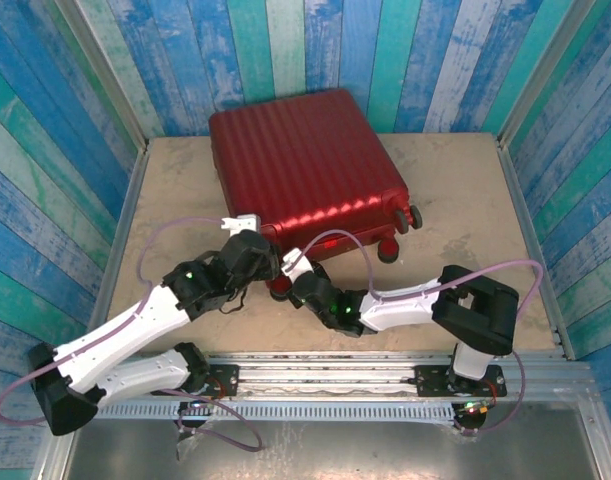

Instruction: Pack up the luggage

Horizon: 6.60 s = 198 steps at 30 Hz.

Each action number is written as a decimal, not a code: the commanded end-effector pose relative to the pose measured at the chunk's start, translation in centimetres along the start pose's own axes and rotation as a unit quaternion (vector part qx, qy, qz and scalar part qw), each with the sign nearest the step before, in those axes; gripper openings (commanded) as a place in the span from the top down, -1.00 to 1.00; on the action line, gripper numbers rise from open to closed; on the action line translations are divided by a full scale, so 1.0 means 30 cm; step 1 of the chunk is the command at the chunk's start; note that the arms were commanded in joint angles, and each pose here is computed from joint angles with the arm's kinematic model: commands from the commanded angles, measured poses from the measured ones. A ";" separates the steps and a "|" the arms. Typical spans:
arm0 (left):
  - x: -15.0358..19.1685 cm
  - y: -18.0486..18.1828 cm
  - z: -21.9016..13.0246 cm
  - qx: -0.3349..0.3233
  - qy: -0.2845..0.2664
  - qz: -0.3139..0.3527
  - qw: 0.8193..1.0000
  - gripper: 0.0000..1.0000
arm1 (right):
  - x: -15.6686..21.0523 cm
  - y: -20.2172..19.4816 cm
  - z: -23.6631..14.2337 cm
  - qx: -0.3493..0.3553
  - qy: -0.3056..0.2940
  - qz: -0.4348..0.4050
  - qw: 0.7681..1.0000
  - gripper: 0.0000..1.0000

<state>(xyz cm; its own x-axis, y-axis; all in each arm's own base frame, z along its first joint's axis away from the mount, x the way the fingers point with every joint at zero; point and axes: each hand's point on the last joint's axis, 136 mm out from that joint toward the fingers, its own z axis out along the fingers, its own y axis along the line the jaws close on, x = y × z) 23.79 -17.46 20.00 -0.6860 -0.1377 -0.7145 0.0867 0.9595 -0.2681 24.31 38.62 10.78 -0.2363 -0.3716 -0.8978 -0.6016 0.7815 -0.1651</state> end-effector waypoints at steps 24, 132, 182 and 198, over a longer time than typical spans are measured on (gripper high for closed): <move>0.037 -0.053 0.129 -0.020 0.069 0.056 0.996 -0.01 | -0.089 0.028 -0.048 -0.023 -0.012 -0.103 0.994 0.99; -0.050 0.144 0.040 0.030 -0.037 -0.031 0.998 1.00 | -0.050 0.047 -0.044 -0.169 -0.024 0.097 0.981 -0.12; -0.016 0.169 0.045 0.015 -0.022 -0.031 0.999 1.00 | -0.181 -0.006 0.129 -0.266 -0.237 0.207 0.911 0.52; -0.004 0.199 0.062 -0.006 -0.025 -0.050 0.998 1.00 | -0.191 -0.016 0.145 -0.282 -0.233 0.225 0.903 0.79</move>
<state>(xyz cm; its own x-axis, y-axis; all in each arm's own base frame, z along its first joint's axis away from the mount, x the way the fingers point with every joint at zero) 25.93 -14.06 17.44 -0.6787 -0.1920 -0.7088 0.0940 0.9346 -0.3431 26.73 43.32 11.07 -0.3347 0.1462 -0.9309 -0.8609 0.3542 0.3651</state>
